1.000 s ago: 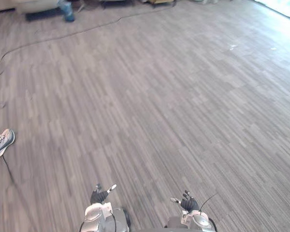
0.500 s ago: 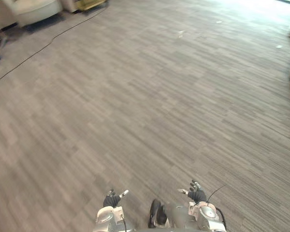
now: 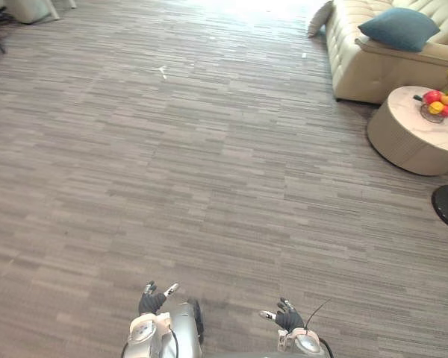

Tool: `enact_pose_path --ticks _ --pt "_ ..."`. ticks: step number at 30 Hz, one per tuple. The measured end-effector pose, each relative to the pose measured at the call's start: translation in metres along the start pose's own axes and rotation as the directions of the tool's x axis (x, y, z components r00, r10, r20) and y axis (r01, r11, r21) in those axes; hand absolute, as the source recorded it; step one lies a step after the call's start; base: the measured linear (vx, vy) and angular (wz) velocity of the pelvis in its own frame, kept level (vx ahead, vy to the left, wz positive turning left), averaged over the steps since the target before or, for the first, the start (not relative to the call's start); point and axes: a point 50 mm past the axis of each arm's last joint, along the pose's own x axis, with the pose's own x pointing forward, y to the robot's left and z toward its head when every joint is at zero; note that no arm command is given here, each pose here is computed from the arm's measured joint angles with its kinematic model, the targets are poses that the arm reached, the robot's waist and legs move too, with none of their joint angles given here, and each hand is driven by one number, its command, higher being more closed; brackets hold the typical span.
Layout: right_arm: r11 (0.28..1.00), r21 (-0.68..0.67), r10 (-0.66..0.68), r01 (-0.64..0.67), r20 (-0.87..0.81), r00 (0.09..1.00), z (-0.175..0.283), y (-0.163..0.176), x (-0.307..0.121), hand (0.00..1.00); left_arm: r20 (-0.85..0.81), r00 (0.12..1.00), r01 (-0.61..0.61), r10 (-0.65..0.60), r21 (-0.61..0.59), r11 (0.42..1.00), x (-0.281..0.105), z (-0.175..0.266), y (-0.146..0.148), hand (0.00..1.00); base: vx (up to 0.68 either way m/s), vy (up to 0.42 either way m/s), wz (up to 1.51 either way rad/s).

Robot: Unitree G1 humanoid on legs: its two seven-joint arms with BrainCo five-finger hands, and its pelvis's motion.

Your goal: Pick up cushions and gather them together orderly.

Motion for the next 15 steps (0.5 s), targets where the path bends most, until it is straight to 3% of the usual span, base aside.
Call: enact_pose_path --ticks 4,10,15 --pt "1.0 -0.02 0.006 -0.005 0.069 0.998 0.016 -0.002 0.003 0.0 -0.039 0.997 0.073 -0.072 0.03 0.997 -0.003 -0.009 -0.023 0.0 0.67 0.185 0.05" --pt "0.997 0.002 -0.078 0.078 0.064 0.995 0.023 -0.03 0.006 0.0 -0.047 0.987 0.159 -0.156 0.074 0.984 -0.006 -0.009 -0.048 0.0 0.78 -0.009 0.48" --pt "0.996 -0.023 -0.082 0.083 0.043 0.996 0.021 -0.033 0.006 0.0 -0.056 0.995 0.09 -0.088 0.031 0.995 -0.008 -0.018 -0.026 0.0 0.66 -0.123 -0.15"
